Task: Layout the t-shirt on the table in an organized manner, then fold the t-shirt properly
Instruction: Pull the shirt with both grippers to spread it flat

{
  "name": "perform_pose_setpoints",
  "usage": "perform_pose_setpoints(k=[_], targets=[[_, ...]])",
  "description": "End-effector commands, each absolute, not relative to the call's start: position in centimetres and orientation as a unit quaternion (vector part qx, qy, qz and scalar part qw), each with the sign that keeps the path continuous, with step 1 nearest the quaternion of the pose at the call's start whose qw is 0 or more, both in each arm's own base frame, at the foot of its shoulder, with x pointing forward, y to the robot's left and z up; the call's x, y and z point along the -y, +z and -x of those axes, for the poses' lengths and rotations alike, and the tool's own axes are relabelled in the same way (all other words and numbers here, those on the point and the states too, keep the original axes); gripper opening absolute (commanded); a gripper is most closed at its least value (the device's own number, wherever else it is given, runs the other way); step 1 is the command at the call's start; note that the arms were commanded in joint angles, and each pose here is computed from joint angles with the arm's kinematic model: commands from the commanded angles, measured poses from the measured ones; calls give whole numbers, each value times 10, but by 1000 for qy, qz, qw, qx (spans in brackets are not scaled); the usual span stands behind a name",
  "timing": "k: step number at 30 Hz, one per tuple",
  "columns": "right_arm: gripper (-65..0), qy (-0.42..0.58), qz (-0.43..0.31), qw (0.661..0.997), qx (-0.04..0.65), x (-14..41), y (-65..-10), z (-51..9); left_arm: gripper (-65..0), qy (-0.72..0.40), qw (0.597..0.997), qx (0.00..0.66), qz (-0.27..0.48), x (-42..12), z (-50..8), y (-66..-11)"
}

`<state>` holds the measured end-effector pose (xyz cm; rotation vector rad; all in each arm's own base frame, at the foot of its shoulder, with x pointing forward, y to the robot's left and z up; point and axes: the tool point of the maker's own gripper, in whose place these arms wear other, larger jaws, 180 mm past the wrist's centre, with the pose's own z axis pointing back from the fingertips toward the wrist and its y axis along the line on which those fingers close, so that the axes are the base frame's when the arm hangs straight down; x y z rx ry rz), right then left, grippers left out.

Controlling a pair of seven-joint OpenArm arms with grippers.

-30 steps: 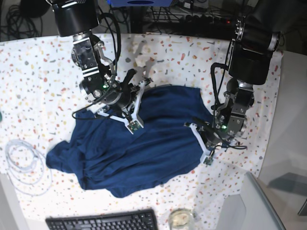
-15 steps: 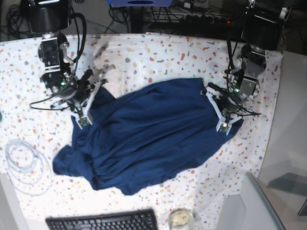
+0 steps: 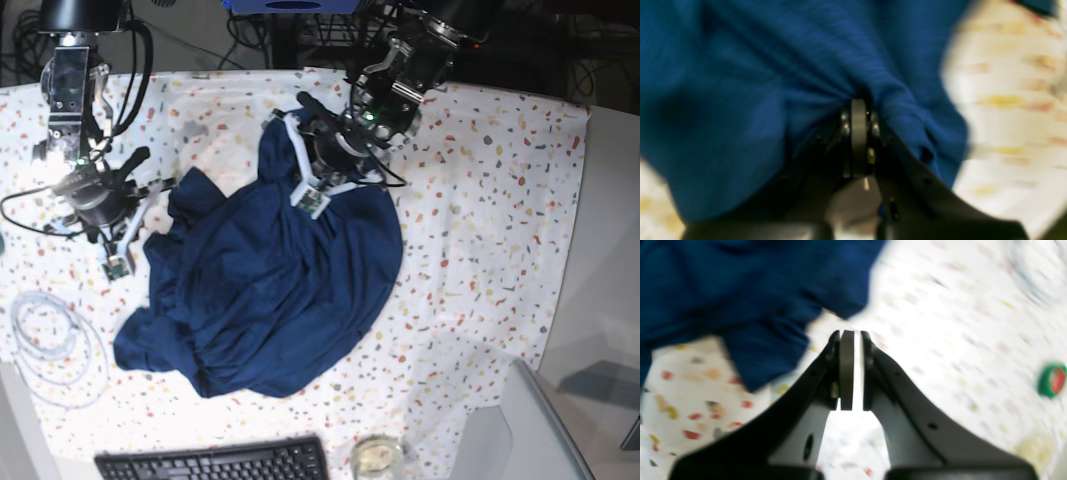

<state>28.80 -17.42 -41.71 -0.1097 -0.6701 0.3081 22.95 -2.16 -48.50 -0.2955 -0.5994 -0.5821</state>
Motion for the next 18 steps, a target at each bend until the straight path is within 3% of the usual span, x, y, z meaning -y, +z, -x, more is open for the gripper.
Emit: perform_pose_setpoints(k=[1,4,11,18], targets=[[-618,147,63,922,353,178,-399,-299,-650,-285,894,312,147,31,-246,-467],[-618,144,74,924,347,185,-392,-296,-650,-295,888,328,131,30,-271,-438],[-618,142,59,931,329,174,-404,-279,-650,-259,876,401,64,-28,-341,-374],[-618,186,5,925,333,112,-408,-277,-650,-235,890,386,56,-28,-409,-396]])
